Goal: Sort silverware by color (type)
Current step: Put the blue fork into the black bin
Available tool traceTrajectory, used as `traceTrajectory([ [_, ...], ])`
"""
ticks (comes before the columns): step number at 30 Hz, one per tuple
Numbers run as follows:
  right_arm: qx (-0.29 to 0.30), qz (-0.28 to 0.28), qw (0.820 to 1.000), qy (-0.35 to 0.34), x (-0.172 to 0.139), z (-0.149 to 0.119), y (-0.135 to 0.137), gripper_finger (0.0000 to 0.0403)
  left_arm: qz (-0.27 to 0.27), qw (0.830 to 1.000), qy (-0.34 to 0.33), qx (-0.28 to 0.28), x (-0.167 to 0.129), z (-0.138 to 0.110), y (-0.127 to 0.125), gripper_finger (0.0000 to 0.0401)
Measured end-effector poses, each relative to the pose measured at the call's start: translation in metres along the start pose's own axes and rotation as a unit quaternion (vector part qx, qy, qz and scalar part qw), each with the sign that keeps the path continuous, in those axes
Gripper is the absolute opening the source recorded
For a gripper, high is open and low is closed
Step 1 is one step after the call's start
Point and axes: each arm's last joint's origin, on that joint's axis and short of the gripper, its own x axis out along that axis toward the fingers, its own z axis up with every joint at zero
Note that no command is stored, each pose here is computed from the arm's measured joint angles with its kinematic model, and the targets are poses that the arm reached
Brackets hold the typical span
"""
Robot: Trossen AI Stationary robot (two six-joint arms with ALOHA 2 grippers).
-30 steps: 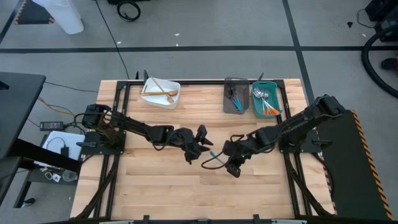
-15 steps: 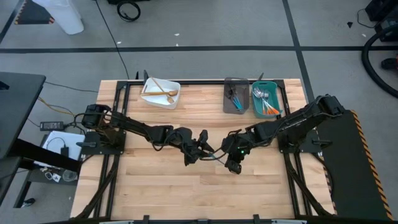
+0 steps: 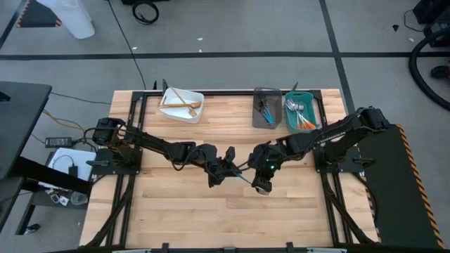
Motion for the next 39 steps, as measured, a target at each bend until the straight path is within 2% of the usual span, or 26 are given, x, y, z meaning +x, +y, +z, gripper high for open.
traceTrajectory([
  [7,-0.003,0.009,1.0,0.005,-0.002,0.003,-0.003,0.0015,-0.014,1.0,0.003,-0.001,0.0,-0.001,-0.003,0.0022],
  [12,-0.007,0.005,1.0,0.002,-0.003,0.004,-0.006,0.0022,-0.02,1.0,0.008,-0.004,0.0,-0.002,-0.004,0.0013],
  [15,-0.009,0.002,1.0,-0.002,-0.004,0.006,-0.009,0.0039,-0.022,1.0,0.015,-0.012,0.0,-0.003,-0.005,0.0014],
  [22,-0.009,0.004,1.0,-0.019,-0.012,0.015,-0.017,0.0109,-0.03,0.999,0.025,-0.034,0.0,-0.005,-0.006,0.0014],
  [27,-0.03,0.005,0.998,-0.055,-0.032,0.018,-0.015,0.0147,-0.028,0.993,0.032,-0.109,-0.001,-0.009,-0.004,0.0014],
  [31,-0.072,-0.061,0.988,-0.123,-0.059,0.015,-0.009,0.0156,-0.015,0.98,0.052,-0.194,-0.003,-0.023,0.004,0.0014],
  [35,-0.101,-0.15,0.964,-0.195,-0.082,0.007,-0.002,0.0154,0.011,0.951,0.07,-0.301,-0.006,-0.042,0.015,0.0014],
  [39,-0.13,-0.201,0.94,-0.242,-0.094,-0.001,0.007,0.0151,0.048,0.913,0.076,-0.397,-0.011,-0.06,0.028,0.0014],
])
